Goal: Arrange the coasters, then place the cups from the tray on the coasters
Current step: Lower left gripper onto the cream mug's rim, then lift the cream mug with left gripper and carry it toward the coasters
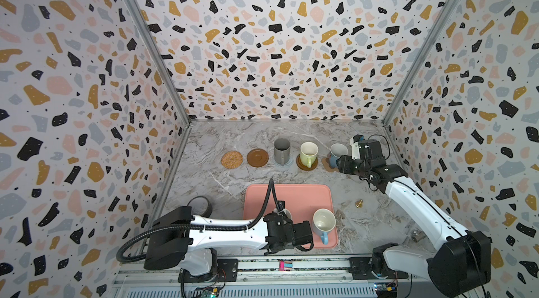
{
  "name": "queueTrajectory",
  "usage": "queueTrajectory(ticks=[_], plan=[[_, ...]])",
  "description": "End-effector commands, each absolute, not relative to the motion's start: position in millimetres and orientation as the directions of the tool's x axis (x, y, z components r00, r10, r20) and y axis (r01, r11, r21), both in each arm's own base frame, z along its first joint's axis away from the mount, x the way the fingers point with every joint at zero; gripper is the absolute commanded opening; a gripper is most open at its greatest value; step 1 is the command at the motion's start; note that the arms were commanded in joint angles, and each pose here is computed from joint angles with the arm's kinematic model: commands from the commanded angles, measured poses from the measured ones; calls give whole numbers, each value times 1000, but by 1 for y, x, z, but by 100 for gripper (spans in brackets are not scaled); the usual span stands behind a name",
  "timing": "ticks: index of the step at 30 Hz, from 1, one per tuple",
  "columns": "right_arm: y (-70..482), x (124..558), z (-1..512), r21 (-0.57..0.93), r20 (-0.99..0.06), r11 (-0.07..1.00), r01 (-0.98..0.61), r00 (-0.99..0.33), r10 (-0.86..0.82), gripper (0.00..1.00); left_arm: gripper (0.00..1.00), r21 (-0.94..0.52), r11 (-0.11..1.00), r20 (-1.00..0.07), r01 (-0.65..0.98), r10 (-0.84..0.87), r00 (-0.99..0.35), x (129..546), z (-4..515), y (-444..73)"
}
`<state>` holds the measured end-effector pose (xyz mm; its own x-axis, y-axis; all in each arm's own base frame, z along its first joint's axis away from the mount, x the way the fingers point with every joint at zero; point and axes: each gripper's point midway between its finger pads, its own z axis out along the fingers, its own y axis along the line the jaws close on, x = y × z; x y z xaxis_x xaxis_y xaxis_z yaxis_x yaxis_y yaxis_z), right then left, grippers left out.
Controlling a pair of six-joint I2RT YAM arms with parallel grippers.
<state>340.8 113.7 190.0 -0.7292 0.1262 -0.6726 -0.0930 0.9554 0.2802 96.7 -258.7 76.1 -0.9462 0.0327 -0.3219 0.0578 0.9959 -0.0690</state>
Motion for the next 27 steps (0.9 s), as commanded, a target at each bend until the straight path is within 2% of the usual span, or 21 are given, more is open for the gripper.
queueTrajectory(ticks=[1,6,13,21,27], plan=[[108,335,197,275,-677,958,-80,-723,135,56,21,-31,998,-352,60,45,-935,104,75,-247],[108,334,199,277,-678,958,-77,-722,138,57,15,-29,998,-359,63,49,-932,105,76,-247],[106,332,199,275,-676,959,-70,-723,141,56,13,-8,998,-379,61,54,-924,109,79,-242],[104,331,200,272,-677,960,-63,-722,144,57,12,-48,998,-447,39,14,-894,120,103,-246],[104,330,199,273,-674,960,-61,-724,146,57,12,-72,997,-459,26,-10,-888,122,105,-246]])
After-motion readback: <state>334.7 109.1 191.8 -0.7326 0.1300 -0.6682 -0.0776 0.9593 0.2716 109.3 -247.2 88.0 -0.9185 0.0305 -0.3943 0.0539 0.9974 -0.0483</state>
